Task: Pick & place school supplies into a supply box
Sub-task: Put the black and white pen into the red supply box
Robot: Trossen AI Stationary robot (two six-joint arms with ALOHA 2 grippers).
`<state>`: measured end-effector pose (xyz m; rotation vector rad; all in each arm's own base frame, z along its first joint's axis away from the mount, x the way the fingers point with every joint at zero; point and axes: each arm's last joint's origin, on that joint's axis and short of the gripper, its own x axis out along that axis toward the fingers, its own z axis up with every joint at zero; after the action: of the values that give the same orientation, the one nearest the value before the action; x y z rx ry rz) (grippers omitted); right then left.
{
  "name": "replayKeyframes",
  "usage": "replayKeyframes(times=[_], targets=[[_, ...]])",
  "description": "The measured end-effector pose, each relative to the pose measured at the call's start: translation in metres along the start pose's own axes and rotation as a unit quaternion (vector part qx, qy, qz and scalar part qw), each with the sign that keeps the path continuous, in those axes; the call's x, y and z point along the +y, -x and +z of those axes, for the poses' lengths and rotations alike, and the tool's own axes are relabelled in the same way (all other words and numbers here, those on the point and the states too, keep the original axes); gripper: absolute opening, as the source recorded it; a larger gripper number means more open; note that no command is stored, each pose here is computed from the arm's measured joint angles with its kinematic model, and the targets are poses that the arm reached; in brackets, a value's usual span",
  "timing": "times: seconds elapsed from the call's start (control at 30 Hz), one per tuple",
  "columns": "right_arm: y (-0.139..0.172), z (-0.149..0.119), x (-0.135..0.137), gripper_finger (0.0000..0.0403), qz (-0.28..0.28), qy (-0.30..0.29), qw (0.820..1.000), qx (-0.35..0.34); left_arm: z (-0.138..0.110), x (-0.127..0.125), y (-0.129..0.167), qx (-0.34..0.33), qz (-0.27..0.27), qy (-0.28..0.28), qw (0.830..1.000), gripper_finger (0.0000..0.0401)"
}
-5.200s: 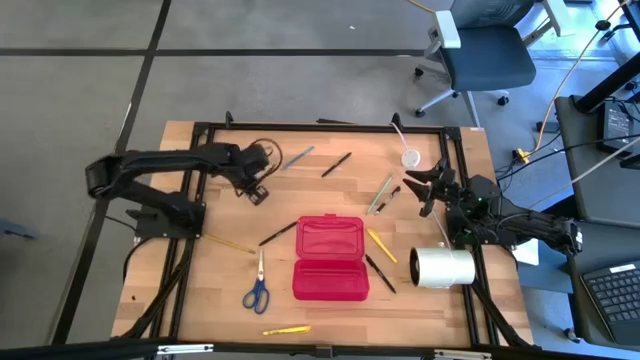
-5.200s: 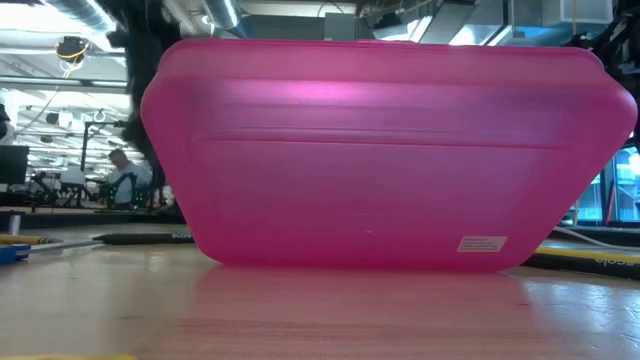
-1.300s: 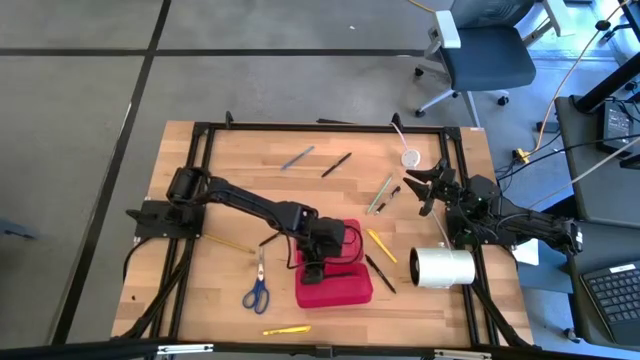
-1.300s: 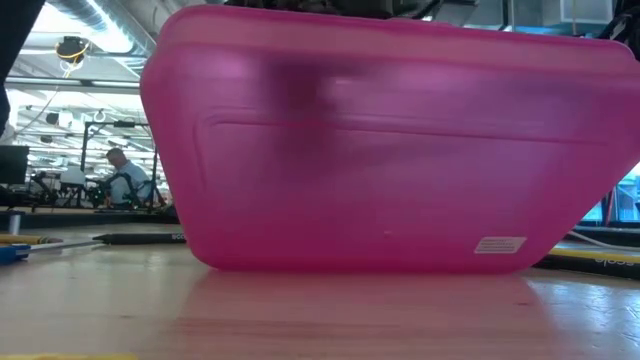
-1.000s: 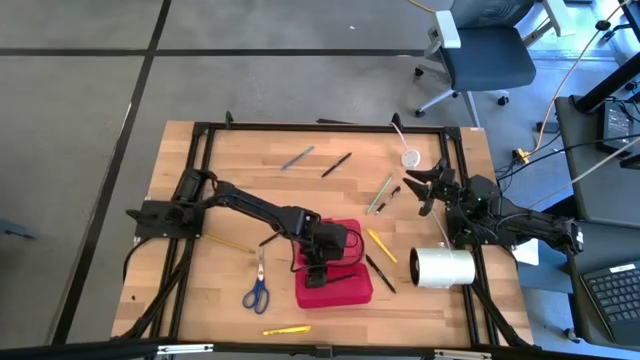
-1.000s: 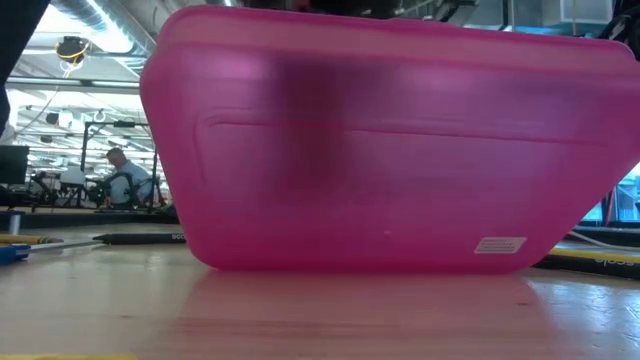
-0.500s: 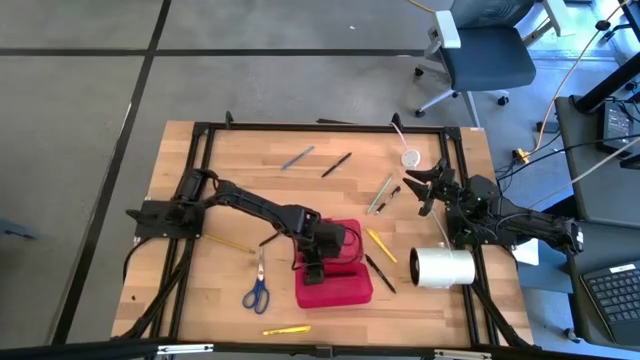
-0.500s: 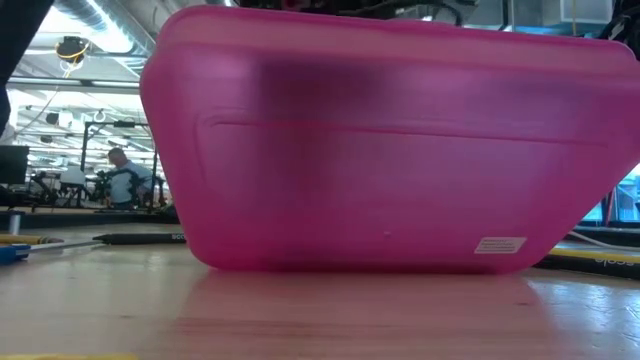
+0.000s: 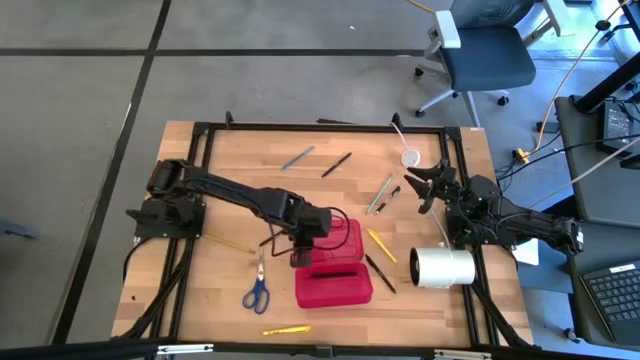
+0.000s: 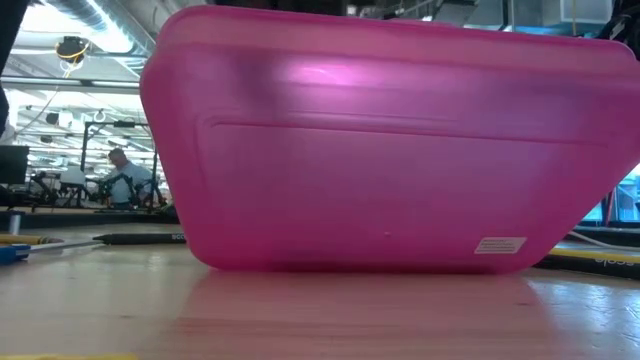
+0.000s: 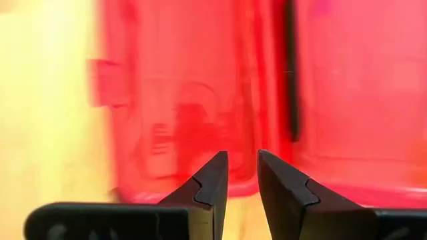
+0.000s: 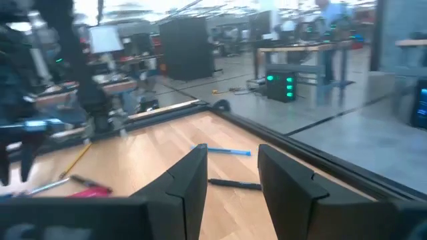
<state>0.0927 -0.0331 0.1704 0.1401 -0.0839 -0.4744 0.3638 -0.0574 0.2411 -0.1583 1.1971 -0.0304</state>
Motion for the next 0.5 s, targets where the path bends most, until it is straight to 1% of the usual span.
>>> replayKeyframes(times=[0.07, 0.17, 0.27, 0.37, 0.43, 0.5], targets=[[0.000, 0.000, 0.000, 0.0138, -0.004, -0.005, 1.000, -0.002, -0.002, 0.002, 0.012, -0.013, 0.025, 0.000, 1.000, 0.0075], [0.000, 0.004, 0.001, 0.0138, 0.003, -0.003, 1.000, -0.012, -0.010, 0.005, 0.024, -0.048, 0.036, -0.004, 0.998, 0.0075], [0.003, 0.021, 0.003, 0.0138, 0.019, 0.006, 0.999, -0.035, -0.028, 0.012, 0.030, -0.088, 0.028, 0.002, 0.996, 0.0075], [0.007, 0.041, 0.006, 0.0138, 0.033, 0.020, 0.998, -0.055, -0.049, 0.023, 0.029, -0.147, 0.019, 0.016, 0.989, 0.0075], [0.008, 0.052, 0.008, 0.0138, 0.039, 0.032, 0.998, -0.037, -0.063, 0.029, 0.027, -0.194, 0.011, 0.023, 0.981, 0.0075], [0.008, 0.061, 0.009, 0.0138, 0.035, 0.037, 0.999, 0.003, -0.076, 0.034, 0.022, -0.230, 0.004, 0.025, 0.973, 0.0075]])
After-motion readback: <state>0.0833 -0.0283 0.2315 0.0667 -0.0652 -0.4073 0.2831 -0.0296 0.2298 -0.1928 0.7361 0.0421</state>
